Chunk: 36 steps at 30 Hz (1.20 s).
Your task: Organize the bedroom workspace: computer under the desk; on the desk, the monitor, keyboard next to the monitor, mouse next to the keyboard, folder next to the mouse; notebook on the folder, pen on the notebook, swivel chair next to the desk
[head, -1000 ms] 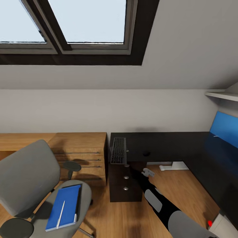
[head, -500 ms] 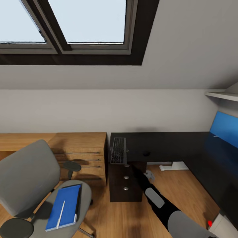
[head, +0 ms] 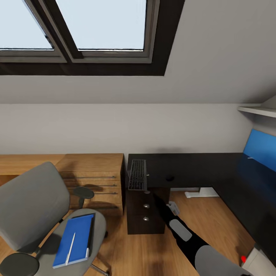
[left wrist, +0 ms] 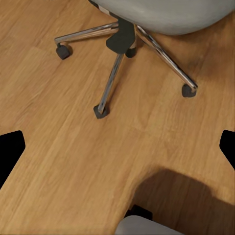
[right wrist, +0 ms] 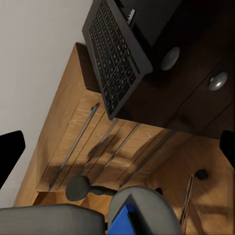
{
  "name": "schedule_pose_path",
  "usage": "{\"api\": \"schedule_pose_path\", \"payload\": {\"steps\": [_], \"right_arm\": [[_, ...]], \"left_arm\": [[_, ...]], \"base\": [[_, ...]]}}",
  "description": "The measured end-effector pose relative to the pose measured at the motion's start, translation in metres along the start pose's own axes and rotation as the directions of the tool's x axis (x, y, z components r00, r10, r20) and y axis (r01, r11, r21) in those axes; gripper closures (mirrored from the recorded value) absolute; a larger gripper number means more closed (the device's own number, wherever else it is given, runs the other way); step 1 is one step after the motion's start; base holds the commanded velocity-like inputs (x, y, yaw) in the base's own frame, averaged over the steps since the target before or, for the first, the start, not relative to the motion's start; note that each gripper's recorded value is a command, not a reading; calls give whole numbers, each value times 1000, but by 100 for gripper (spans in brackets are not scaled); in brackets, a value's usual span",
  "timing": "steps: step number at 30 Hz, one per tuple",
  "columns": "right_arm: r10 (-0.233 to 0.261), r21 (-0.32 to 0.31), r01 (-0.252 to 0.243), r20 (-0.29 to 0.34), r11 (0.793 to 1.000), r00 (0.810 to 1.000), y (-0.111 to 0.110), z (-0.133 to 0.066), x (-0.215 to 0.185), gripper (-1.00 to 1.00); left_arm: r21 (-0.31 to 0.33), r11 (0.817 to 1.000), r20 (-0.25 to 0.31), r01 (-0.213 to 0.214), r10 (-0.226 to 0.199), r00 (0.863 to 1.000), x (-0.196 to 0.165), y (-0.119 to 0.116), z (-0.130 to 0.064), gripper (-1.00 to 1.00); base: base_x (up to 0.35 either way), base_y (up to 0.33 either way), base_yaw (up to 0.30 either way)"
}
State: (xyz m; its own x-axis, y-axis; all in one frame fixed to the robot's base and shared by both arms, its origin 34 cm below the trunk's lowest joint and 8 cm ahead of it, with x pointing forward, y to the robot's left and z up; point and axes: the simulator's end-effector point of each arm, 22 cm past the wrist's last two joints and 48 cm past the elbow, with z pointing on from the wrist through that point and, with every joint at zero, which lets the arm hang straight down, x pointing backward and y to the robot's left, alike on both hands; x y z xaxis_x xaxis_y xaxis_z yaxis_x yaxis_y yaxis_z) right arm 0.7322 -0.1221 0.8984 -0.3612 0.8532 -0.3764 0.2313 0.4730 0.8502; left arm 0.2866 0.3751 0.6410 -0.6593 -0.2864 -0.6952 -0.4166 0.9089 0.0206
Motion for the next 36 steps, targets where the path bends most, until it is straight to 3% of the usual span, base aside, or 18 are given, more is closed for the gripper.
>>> {"api": "schedule_pose_path", "payload": {"steps": [9,16,36], "right_arm": [[-2,17,2,-2,1000,1000,-8,-1,1,-100],[-4,16,4,-3,1000,1000,-8,-1,1,-100],[-14,-46,13,-12,999,1000,7,-1,5,-100]], "left_arm": [[1,1000,-2,2,-2,1000,1,-1,0,-100],[0,1000,-4,2,-2,1000,1,-1,0,-100],[-4,1000,-5,4,-4,1000,2,-2,-1,-100]], "base": [[0,-17,0],[0,-223,0],[0,-38,0]]}}
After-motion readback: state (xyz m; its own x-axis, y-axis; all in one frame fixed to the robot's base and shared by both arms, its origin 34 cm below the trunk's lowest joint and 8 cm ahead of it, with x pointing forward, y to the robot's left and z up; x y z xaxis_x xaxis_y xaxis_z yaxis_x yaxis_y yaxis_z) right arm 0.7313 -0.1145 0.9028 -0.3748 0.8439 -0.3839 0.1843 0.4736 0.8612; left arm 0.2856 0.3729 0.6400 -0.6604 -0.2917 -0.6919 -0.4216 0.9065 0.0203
